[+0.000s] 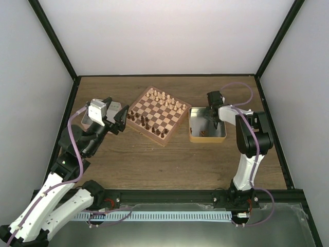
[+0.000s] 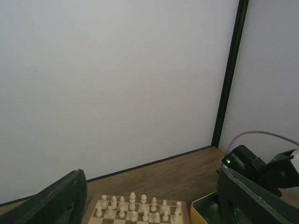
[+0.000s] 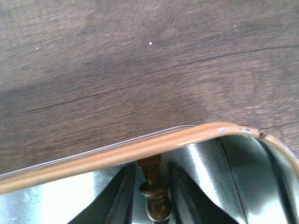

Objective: Set up the chess pieces on the board
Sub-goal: Pick up the chess piece from the storage box, then place the chess piece on the chessboard.

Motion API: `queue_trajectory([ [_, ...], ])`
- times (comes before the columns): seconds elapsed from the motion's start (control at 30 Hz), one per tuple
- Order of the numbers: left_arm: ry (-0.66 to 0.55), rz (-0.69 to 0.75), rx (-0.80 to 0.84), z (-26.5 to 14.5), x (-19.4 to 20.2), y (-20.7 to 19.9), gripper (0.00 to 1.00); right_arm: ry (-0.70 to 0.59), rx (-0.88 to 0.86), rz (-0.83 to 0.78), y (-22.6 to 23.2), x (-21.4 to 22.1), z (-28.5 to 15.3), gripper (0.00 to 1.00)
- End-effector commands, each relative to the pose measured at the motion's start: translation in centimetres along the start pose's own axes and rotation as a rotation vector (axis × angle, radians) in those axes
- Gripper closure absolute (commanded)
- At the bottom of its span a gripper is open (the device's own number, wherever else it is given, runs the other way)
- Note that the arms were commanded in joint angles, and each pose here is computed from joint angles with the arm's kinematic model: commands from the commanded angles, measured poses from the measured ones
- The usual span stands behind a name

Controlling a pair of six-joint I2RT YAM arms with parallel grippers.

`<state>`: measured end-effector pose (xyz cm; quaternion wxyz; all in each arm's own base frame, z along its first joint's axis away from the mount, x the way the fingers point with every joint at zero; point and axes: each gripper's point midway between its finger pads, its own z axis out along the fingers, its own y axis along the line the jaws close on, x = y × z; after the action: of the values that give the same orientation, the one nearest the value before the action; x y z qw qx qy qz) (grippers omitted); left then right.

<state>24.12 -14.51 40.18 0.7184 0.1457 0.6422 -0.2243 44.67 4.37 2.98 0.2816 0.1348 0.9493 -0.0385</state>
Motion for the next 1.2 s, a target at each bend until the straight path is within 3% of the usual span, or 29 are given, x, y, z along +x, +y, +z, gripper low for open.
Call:
queue_trajectory([
  [0.0, -0.012, 0.003, 0.002, 0.1, -0.1, 0.0, 0.22, -0.009, -0.038, -0.024, 0.4, -0.5, 0.1, 0.82],
  [0.23, 0.004, -0.037, 0.031, 0.5, 0.7, -0.5, 0.22, -0.042, -0.112, -0.050, 1.1, -0.7, -2.1, 0.91],
  [0.4, 0.050, -0.138, 0.090, 1.5, 2.5, -1.5, 0.22, -0.121, -0.291, -0.070, 3.3, -1.5, -6.8, 0.91],
  [0.57, 0.132, -0.303, 0.151, 2.9, 5.3, -2.7, 0.22, -0.220, -0.693, -0.146, 8.0, -1.8, -14.7, 0.91],
  [0.7, 0.240, -0.472, 0.252, 4.6, 6.8, -4.9, 0.20, -0.283, -1.109, -0.332, 12.5, 0.2, -23.3, 0.90],
  [0.8, 0.313, -0.579, 0.381, 5.3, 7.0, -7.4, 0.19, -0.347, -1.300, -0.470, 14.7, 2.1, -28.8, 0.89],
  [0.93, 0.346, -0.664, 0.436, 5.9, 7.3, -8.4, 0.19, -0.363, -1.456, -0.597, 16.5, 3.6, -33.5, 0.88],
  [1.17, 0.405, -0.729, 0.505, 6.6, 7.9, -9.7, 0.19, -0.330, -1.564, -0.755, 19.0, 6.2, -36.6, 0.88],
])
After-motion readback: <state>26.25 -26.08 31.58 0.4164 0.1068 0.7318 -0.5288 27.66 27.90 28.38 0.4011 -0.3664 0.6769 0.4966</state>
